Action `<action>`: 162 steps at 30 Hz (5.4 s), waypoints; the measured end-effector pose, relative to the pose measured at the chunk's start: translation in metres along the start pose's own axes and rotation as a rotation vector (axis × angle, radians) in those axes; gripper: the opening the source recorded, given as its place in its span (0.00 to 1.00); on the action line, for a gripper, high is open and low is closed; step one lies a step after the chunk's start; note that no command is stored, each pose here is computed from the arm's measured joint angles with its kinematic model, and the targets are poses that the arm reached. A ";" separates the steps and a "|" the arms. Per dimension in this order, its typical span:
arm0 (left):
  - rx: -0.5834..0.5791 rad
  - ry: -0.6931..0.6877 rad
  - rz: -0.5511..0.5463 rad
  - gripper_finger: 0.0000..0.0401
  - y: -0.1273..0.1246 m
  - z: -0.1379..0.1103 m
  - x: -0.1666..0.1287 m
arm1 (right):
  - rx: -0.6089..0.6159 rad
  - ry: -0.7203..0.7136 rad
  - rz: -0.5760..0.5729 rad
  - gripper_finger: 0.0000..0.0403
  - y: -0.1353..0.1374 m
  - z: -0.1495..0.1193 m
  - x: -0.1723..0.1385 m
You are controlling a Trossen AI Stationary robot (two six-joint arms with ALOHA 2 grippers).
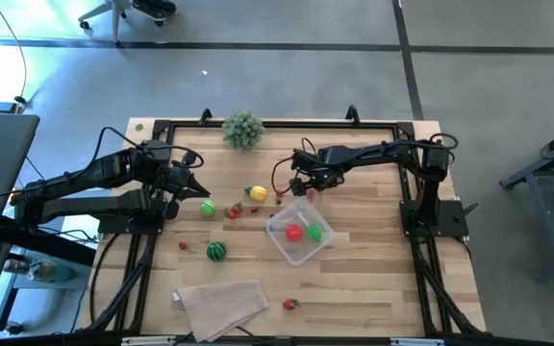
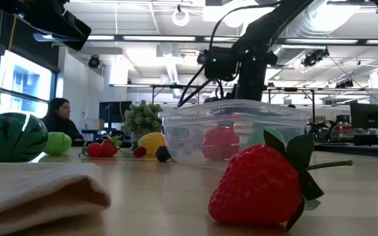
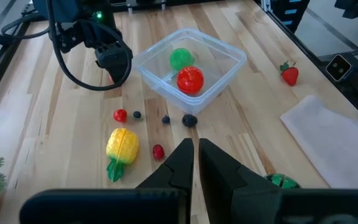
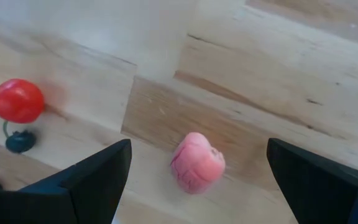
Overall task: Pick and placing Produce into tupperware
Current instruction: Put the peach into the transparent bin
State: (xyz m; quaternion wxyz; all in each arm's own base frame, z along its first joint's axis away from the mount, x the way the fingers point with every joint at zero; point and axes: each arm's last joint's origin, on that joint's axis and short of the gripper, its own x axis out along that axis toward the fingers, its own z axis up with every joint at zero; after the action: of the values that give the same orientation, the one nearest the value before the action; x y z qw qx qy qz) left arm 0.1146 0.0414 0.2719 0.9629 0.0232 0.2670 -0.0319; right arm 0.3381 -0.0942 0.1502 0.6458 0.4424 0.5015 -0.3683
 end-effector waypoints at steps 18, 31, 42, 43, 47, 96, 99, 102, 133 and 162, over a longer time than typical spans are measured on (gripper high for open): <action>0.000 0.000 0.000 0.04 0.000 0.000 0.000 | -0.187 -0.072 -0.051 0.87 0.007 -0.009 0.000; 0.000 0.000 0.000 0.04 0.000 0.000 0.000 | -0.197 -0.048 -0.043 0.73 0.007 -0.010 0.000; 0.000 0.000 0.000 0.04 0.000 0.000 0.000 | 0.028 -0.029 -0.002 0.61 0.007 -0.008 0.000; 0.000 0.000 0.000 0.04 0.000 0.000 0.000 | 0.035 -0.031 0.002 0.60 0.007 -0.008 0.000; 0.000 0.000 0.000 0.04 0.000 0.000 0.000 | 0.078 -0.031 0.004 0.56 0.008 -0.007 0.002; 0.000 0.000 0.000 0.04 0.000 0.000 0.000 | 0.043 -0.081 -0.149 0.28 0.017 0.000 -0.007; 0.000 0.000 0.000 0.04 0.000 0.000 0.000 | 0.004 -0.119 -0.194 0.28 0.027 0.002 -0.028; 0.000 0.000 0.000 0.04 0.000 0.000 0.000 | -0.031 -0.166 -0.230 0.28 0.041 0.001 -0.052; 0.000 0.000 0.000 0.04 0.000 0.000 0.000 | -0.431 -0.116 -0.093 0.28 0.085 -0.129 -0.033; 0.000 0.000 0.000 0.04 0.000 0.000 0.000 | -0.470 -0.138 -0.109 0.44 0.077 -0.126 -0.013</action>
State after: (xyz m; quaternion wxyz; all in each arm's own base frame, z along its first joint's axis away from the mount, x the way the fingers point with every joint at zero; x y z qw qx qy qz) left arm 0.1146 0.0414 0.2719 0.9629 0.0230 0.2670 -0.0320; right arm 0.3650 0.0509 0.1648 0.7428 0.2261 0.5513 -0.3051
